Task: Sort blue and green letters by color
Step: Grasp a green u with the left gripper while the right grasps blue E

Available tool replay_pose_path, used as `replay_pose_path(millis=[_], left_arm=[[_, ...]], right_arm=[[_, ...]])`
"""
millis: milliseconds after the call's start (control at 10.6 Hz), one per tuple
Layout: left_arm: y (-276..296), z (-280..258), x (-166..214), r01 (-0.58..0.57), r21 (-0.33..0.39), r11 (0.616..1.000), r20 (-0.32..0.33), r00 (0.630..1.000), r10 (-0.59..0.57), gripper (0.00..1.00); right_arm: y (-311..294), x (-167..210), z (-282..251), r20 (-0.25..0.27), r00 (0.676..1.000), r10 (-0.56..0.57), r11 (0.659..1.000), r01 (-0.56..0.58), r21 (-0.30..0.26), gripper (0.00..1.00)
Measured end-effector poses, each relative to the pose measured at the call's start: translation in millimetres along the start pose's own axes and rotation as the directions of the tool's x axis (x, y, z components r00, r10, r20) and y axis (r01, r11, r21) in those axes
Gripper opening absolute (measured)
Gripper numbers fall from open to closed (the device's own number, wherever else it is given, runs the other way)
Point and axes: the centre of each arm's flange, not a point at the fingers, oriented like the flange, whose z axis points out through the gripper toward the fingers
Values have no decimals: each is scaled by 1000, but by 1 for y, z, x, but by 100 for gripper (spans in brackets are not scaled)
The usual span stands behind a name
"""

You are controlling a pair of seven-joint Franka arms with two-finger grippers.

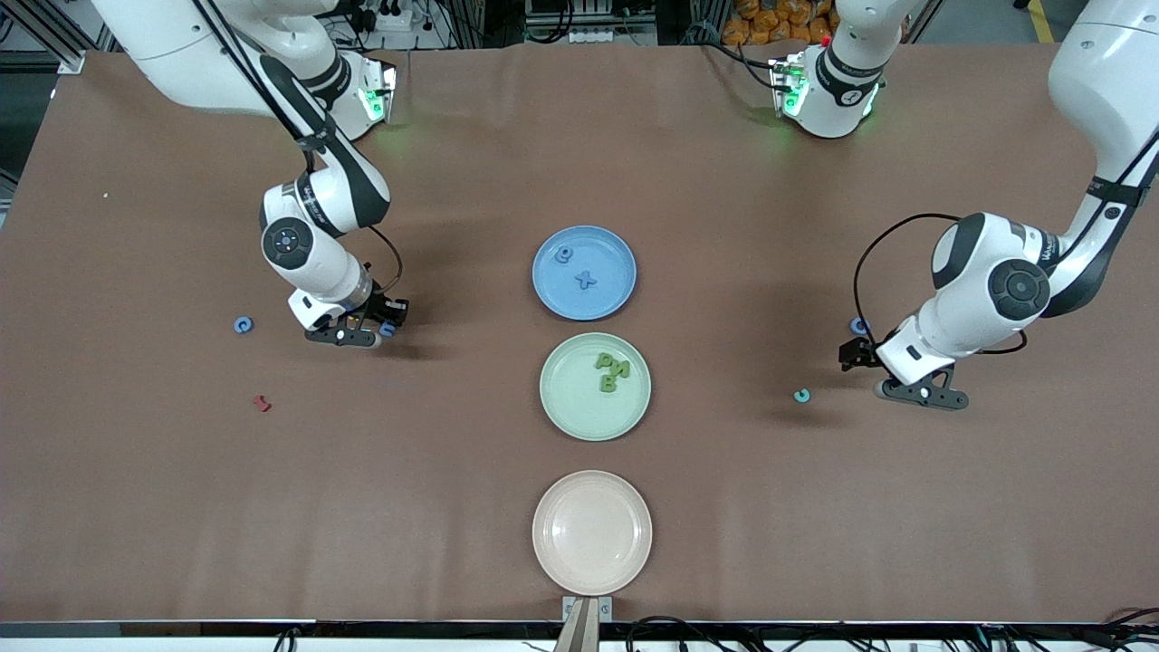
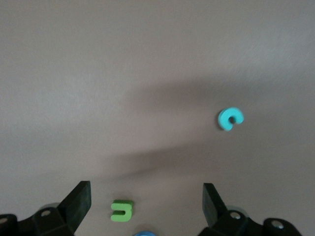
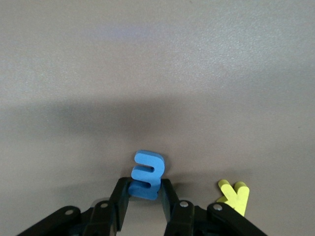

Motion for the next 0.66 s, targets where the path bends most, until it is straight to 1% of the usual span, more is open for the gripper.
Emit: replay_pose_path(millis=[283, 378, 472, 567, 661], left_arm=[[-10, 23, -21, -91, 62, 994, 33, 995, 90, 97], [-13, 32, -28, -114, 72, 991, 47, 993, 111, 97], [-16, 39, -34, -123, 72, 990, 58, 991, 119, 93], [-18, 45, -38, -130, 71, 989, 65, 990, 126, 93], [-18, 48, -41, -138, 73, 988, 69, 989, 133, 87]], right_arm=[[0, 0, 0, 0, 1000, 0, 1000, 0, 0, 35], [1, 0, 0, 0, 1000, 1, 1000, -1, -1, 35], [2, 1, 0, -1, 1000, 4, 1000, -4, -1, 35], [2, 1, -1, -2, 1000, 5, 1000, -5, -2, 33], [3, 1, -1, -2, 1000, 6, 1000, -6, -2, 32]])
